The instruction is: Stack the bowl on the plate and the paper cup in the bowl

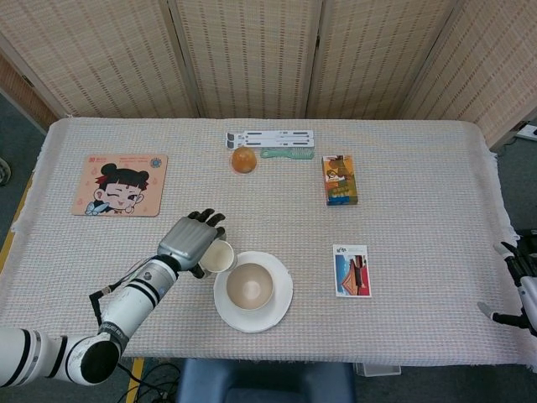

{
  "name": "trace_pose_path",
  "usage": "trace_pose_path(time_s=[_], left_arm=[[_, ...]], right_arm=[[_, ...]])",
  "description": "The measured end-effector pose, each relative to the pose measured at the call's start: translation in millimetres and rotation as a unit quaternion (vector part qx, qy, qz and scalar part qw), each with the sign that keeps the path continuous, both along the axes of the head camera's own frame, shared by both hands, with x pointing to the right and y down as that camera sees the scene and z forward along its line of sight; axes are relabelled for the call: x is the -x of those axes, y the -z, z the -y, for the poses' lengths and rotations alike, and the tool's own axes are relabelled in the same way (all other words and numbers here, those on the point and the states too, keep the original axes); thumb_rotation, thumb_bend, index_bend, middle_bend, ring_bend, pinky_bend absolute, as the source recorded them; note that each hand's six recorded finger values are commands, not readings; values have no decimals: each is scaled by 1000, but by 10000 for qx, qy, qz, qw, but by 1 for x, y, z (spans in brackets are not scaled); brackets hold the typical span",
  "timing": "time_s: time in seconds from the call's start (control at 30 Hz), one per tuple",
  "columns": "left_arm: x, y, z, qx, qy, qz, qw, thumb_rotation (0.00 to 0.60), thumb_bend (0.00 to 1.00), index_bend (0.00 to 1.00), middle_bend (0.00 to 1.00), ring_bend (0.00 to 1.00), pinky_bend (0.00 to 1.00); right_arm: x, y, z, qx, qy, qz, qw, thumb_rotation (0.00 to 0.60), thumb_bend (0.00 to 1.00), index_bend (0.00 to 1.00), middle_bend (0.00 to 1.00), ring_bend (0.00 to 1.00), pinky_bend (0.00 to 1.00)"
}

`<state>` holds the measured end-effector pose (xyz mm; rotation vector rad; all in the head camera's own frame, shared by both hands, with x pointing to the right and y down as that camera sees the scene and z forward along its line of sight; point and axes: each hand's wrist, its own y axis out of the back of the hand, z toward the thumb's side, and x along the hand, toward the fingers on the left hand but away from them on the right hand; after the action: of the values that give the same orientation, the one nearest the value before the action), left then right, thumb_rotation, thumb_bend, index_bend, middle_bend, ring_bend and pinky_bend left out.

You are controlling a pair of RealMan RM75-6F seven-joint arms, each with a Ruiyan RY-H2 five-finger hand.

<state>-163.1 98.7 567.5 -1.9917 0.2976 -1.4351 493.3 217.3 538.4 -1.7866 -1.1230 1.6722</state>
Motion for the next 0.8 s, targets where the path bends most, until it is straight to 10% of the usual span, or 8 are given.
trace_pose_path(time_s=[0.8], left_arm=[[-28, -19, -41, 159, 242, -45, 9996, 600, 230, 453, 129, 0, 170]], right_arm=[[0, 8, -1, 3, 189, 448, 9988, 600, 209, 0, 0, 0, 0]])
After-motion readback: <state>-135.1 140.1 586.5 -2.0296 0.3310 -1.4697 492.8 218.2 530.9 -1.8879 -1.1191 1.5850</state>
